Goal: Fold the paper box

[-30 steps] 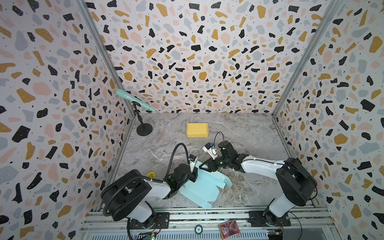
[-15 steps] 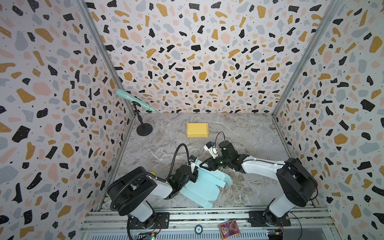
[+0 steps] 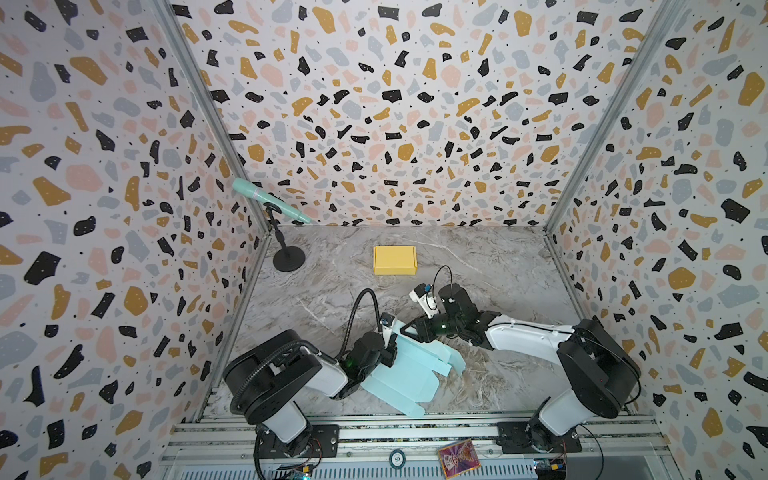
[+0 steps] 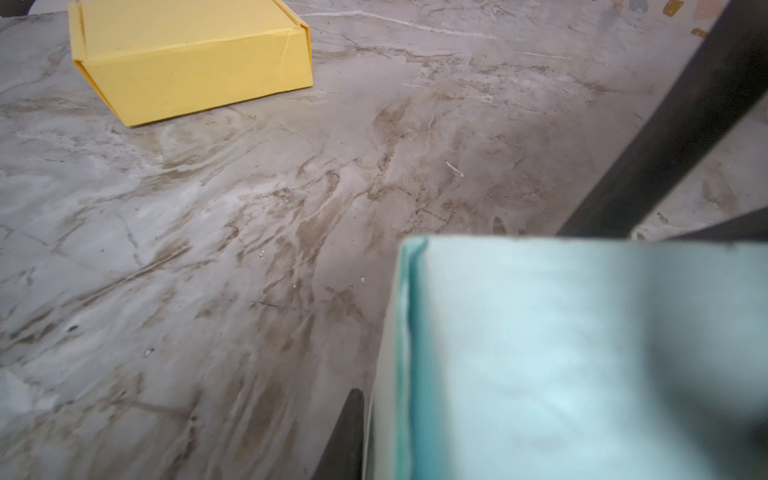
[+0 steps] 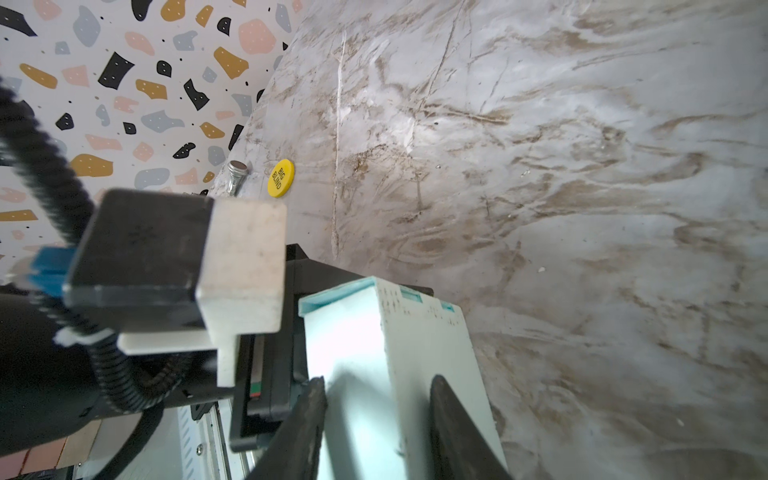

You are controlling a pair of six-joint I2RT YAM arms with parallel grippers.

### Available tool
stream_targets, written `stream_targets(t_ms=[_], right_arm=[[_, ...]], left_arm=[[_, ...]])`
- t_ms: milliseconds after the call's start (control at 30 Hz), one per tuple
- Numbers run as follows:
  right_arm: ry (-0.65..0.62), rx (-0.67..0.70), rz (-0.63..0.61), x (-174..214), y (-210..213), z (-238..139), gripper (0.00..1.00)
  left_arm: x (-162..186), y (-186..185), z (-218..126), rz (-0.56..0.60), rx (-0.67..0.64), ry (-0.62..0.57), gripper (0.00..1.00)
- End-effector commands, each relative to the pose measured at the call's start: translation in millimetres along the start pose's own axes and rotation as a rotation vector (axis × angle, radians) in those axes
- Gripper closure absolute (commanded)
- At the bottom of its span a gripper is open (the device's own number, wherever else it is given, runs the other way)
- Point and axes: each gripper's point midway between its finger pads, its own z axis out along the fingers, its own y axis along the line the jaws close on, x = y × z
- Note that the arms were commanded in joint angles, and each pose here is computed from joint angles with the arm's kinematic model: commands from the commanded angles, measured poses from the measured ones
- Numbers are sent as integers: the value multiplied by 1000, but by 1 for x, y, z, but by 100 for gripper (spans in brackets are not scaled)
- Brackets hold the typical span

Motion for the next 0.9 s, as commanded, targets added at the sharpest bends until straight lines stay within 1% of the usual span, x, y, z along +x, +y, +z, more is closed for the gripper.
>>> stream_targets(t_ms=[0, 100, 367, 433, 567, 667, 867], right_arm=[[-1, 18, 7, 4, 1, -5, 58], [1, 24, 11, 7, 0, -5, 59], [4, 25, 15, 8, 1, -5, 61], [6, 26, 14, 10, 1, -5, 62], [4, 40, 17, 11, 1, -6, 62], [-5, 55, 15, 11, -1, -8, 62], [4, 61, 22, 12, -3, -6, 63]], left_arm=[[-9, 1, 2, -11, -15, -40, 84], [-12, 1, -1, -15, -14, -51, 81], [-15, 1, -2, -26, -15, -59, 82], [-15, 1, -3, -36, -13, -64, 80], [-16, 2, -7, -50, -10, -73, 70], [-18, 2, -12, -56, -8, -81, 68], [-26, 5, -25, -53, -15, -103, 68]])
